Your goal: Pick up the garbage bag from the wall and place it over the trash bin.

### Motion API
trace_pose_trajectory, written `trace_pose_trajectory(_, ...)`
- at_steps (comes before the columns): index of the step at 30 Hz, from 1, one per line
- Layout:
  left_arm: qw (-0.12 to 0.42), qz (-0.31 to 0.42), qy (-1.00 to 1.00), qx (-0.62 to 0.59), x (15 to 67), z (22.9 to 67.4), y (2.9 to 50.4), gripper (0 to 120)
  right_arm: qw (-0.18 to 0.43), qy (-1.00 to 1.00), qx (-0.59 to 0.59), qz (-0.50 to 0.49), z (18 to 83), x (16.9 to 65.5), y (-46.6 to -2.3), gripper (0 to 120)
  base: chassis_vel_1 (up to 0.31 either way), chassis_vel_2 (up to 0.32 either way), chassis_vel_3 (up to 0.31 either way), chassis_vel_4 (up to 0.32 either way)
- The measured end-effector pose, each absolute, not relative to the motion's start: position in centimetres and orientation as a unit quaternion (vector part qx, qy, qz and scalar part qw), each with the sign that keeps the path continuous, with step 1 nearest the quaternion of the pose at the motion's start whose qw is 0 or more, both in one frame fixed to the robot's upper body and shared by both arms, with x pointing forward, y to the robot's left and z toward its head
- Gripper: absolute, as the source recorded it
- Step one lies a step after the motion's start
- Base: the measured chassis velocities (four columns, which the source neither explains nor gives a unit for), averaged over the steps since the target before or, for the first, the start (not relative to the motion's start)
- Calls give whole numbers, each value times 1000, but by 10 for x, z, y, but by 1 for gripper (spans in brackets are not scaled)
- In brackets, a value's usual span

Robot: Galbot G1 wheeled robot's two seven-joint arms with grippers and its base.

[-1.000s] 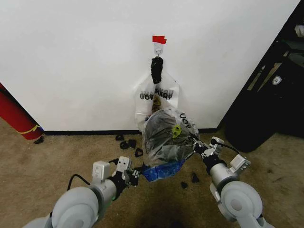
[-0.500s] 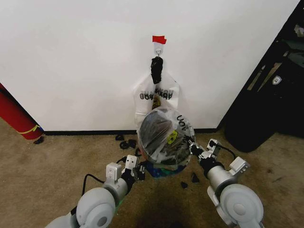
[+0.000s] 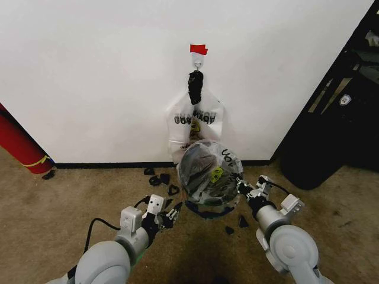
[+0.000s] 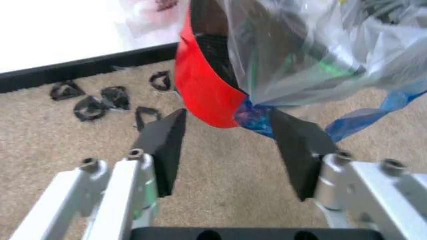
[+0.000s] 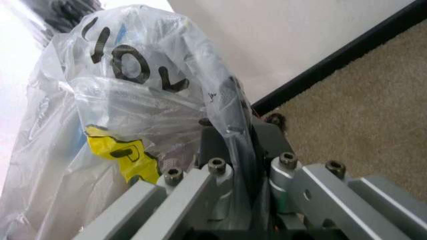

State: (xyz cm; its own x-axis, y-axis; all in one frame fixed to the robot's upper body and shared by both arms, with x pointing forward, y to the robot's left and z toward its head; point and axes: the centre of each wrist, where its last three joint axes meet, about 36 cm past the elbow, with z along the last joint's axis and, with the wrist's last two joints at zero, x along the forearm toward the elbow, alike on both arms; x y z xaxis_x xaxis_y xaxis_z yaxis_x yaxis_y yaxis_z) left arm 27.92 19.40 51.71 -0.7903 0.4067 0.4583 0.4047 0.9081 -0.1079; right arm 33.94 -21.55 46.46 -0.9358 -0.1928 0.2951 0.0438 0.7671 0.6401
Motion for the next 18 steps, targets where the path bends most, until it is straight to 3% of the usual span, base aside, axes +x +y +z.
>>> trace_pose_trajectory(4, 226, 34, -945, -234, 267, 539, 191, 75, 173, -927, 35, -331, 460, 337, -215, 1, 0, 0, 0, 0)
trace_pose_trajectory(6, 225, 38, -945, -236, 268, 541, 191, 78, 172, -928, 35, -330, 459, 336, -214, 1, 0, 0, 0, 0)
trace_pose_trajectory(7, 219, 49, -942, -249, 271, 548, 191, 86, 164, -934, 36, -315, 456, 333, -210, 1, 0, 0, 0, 0)
trace_pose_trajectory(10, 214, 56, -937, -270, 278, 556, 190, 91, 153, -942, 40, -297, 455, 329, -204, 1, 0, 0, 0, 0)
trace_pose_trajectory(18, 186, 42, -927, -322, 302, 583, 183, 65, 127, -954, 48, -266, 456, 320, -195, 1, 0, 0, 0, 0)
